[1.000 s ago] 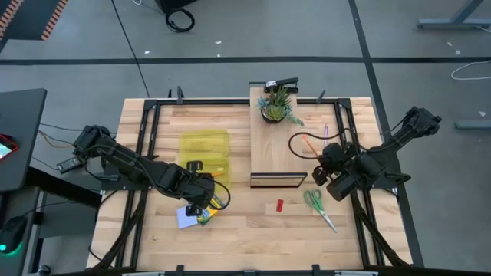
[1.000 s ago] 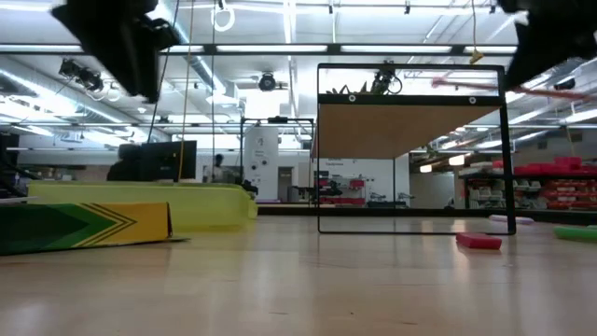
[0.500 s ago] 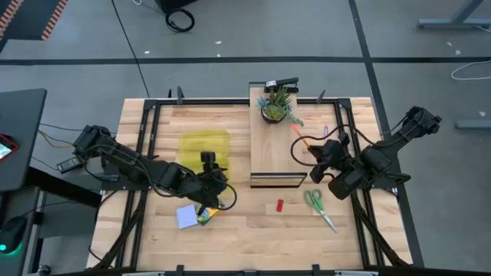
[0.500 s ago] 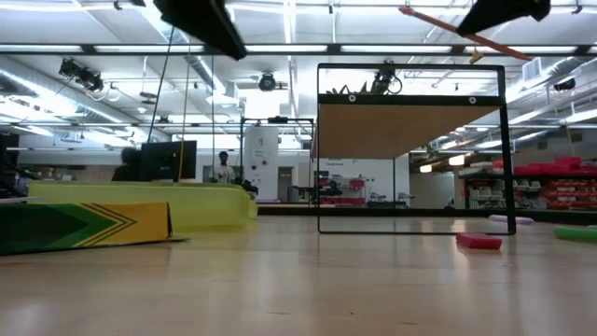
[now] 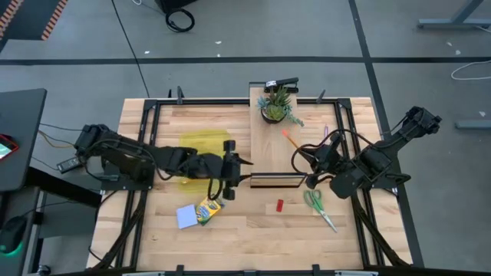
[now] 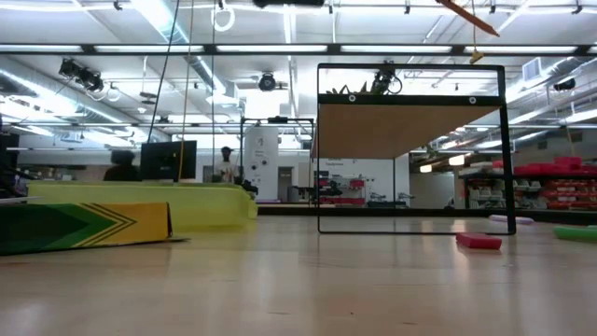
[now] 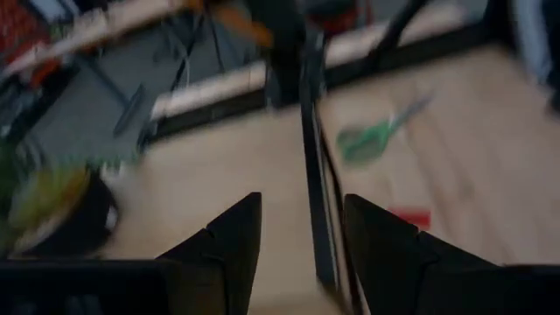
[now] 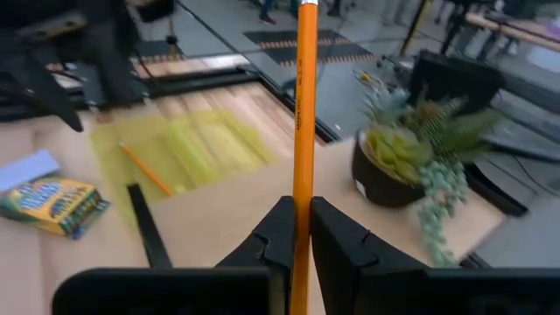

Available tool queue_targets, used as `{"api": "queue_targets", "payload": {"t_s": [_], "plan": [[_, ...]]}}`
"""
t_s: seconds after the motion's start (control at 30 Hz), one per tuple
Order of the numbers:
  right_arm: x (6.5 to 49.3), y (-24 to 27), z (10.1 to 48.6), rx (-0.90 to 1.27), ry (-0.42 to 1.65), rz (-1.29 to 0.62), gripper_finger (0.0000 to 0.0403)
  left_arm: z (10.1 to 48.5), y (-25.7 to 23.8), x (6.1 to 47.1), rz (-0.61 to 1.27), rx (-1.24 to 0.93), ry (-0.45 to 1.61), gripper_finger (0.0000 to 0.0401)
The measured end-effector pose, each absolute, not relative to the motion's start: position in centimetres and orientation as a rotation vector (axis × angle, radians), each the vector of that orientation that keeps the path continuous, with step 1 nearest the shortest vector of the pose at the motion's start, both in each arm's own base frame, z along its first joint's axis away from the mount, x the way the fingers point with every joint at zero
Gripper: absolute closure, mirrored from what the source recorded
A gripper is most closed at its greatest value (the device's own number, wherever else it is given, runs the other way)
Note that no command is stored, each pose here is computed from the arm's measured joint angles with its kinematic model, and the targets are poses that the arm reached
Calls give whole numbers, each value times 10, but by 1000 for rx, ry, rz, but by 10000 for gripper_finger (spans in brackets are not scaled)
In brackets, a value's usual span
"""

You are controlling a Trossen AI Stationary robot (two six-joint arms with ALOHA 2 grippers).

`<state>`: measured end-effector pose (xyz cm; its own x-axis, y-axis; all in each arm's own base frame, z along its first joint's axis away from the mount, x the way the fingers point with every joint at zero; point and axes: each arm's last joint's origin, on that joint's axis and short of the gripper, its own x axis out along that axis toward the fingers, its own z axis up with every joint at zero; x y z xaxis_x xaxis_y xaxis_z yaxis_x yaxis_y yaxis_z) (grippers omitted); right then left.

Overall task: Pack school essentials
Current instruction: Put the orange pencil into the yellow supply box

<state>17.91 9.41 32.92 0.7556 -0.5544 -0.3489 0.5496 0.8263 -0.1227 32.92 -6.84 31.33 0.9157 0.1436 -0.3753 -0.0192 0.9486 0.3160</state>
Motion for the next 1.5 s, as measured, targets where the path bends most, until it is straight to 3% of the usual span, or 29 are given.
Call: {"api": "queue_targets", "payload": {"t_s": [0.53,1.23,1.5], "plan": [[212,109,348,-169,286,-429,363,349,-42,345,45,166,1,229],[236,85,360,-227,243,-157,363,359,-39,345,-12,126,-107,229],[238,80,360,-235,244,-141,363,361,-39,345,-10,126,-121,229]]}}
